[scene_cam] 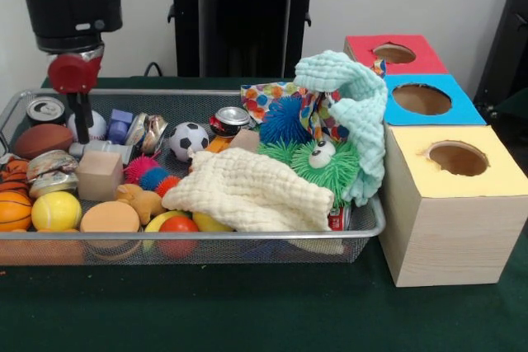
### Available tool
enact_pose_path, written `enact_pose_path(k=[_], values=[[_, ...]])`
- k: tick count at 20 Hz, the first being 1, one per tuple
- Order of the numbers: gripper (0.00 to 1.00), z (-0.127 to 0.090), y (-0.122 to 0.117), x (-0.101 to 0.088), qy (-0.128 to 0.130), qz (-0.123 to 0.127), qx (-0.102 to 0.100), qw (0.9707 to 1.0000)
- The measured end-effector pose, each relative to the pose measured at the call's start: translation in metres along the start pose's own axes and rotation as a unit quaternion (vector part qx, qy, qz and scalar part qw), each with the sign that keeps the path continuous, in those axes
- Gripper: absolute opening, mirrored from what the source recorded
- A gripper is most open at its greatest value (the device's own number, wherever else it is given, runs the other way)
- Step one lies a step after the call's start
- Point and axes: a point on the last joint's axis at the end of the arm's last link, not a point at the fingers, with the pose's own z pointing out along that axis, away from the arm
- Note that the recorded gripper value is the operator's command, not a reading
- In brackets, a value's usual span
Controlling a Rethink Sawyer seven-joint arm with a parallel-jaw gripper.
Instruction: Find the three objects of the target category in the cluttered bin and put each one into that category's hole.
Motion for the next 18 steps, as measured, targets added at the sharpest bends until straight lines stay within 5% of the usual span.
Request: enact_pose_path(k=[9,18], values=[[1.00,0.043,-0.022,0.014,0.035,-0.038,0.001,0.9987],[1.00,0.055,0.007,0.011,0.042,-0.062,-0.043,0.9963]])
